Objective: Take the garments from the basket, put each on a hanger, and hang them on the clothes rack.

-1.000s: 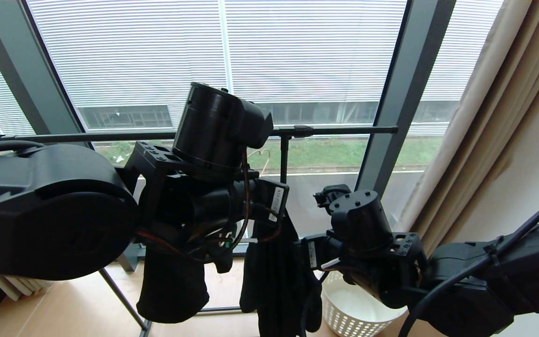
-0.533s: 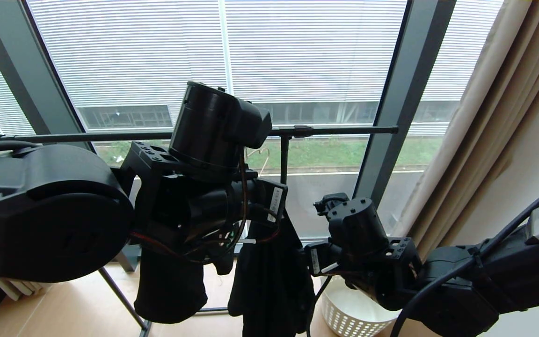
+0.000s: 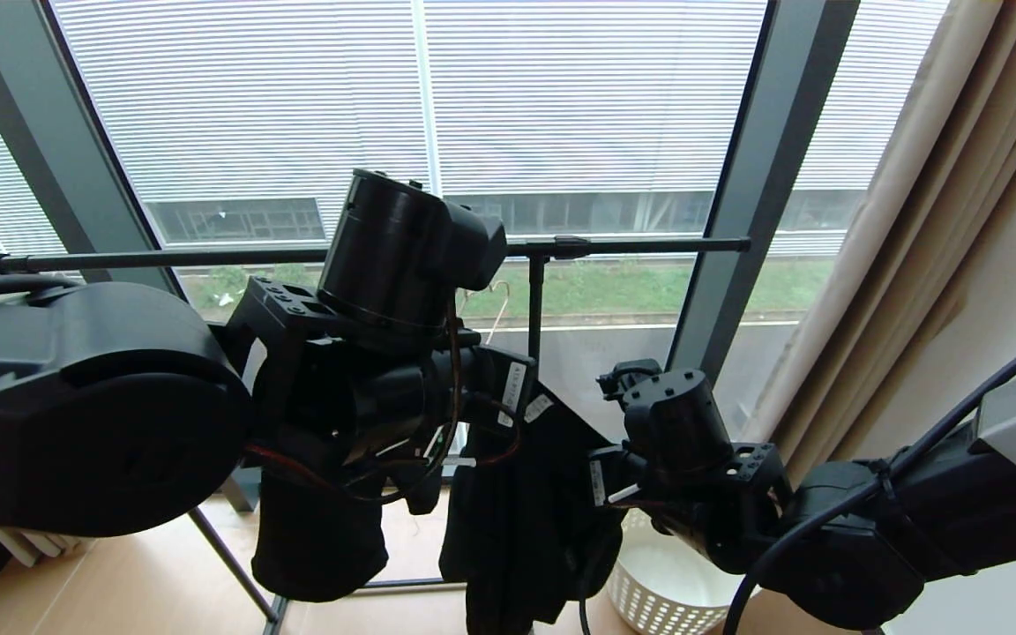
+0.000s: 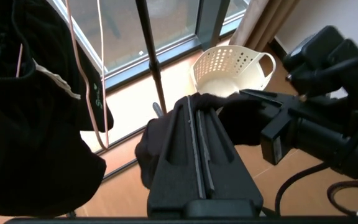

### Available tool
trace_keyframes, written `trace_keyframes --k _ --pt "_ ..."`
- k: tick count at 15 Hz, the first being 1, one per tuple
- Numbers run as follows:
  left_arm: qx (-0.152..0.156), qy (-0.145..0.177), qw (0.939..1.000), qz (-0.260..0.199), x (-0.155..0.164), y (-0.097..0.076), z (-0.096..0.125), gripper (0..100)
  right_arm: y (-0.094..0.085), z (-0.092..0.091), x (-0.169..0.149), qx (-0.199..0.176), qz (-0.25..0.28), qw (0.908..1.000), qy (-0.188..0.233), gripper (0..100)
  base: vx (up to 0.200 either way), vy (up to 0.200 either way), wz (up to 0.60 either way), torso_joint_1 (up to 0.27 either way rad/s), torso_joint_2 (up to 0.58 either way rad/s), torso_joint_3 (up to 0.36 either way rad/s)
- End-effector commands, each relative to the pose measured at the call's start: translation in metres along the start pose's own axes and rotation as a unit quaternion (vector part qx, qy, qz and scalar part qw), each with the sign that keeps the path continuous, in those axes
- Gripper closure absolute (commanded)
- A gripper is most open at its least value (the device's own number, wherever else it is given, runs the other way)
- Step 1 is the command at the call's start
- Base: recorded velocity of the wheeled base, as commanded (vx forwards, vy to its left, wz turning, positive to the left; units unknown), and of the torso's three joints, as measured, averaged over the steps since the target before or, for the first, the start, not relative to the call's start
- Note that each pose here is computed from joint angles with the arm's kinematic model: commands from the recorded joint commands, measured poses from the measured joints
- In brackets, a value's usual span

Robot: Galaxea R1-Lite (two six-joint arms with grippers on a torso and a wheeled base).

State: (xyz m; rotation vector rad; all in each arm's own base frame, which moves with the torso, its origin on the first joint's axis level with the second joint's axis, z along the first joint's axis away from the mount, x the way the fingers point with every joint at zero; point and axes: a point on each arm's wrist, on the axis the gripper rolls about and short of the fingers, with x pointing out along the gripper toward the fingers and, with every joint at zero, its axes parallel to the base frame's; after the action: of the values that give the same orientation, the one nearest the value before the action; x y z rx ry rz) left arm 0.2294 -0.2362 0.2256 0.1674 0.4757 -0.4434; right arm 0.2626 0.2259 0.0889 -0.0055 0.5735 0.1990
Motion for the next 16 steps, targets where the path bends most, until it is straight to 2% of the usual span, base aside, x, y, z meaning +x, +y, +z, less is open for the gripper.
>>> trace_keyframes --k 1,2,5,6,8,11,13,16 --pt "-0.001 0.014 0.9999 0.009 0.004 0.006 -0.007 100 -0.010 0.007 0.004 0.007 -0.013 0.9999 -0.007 100 0.000 0.000 0.00 0.000 0.00 0.000" --pt "0.001 0.027 0.9995 0.015 0.008 0.010 -0.015 100 -0.019 0.014 0.004 0.011 -0.022 0.9996 -0.016 100 0.000 0.000 0.00 0.000 0.00 0.000" --pt "0.008 0.056 0.9981 0.023 0.013 0.015 -0.031 100 -0.029 0.031 -0.003 0.026 -0.029 0.9985 -0.039 100 0.000 0.000 0.00 0.000 0.00 0.000" --pt "0.011 0.062 0.9978 0.023 0.013 0.015 -0.035 0 -0.030 0.033 -0.004 0.029 -0.029 0.9983 -0.042 100 0.000 0.000 0.00 0.000 0.00 0.000" --pt "0.007 0.066 0.9974 0.028 0.013 0.018 -0.037 0 -0.032 0.037 -0.008 0.030 -0.029 0.9979 -0.049 100 0.000 0.000 0.00 0.000 0.00 0.000" --pt "-0.011 0.080 0.9953 0.054 0.022 0.044 -0.040 0 -0.039 0.046 -0.015 0.028 -0.034 0.9970 -0.064 100 0.000 0.000 0.00 0.000 0.00 0.000" --pt "-0.026 0.087 0.9934 0.071 0.046 0.058 -0.041 0 -0.042 0.049 -0.019 0.031 -0.035 0.9965 -0.070 100 0.000 0.000 0.00 0.000 0.00 0.000" --pt "-0.038 0.082 0.9920 0.088 0.094 0.065 -0.036 0 -0.042 0.050 -0.021 0.032 -0.034 0.9963 -0.073 100 0.000 0.000 0.00 0.000 0.00 0.000"
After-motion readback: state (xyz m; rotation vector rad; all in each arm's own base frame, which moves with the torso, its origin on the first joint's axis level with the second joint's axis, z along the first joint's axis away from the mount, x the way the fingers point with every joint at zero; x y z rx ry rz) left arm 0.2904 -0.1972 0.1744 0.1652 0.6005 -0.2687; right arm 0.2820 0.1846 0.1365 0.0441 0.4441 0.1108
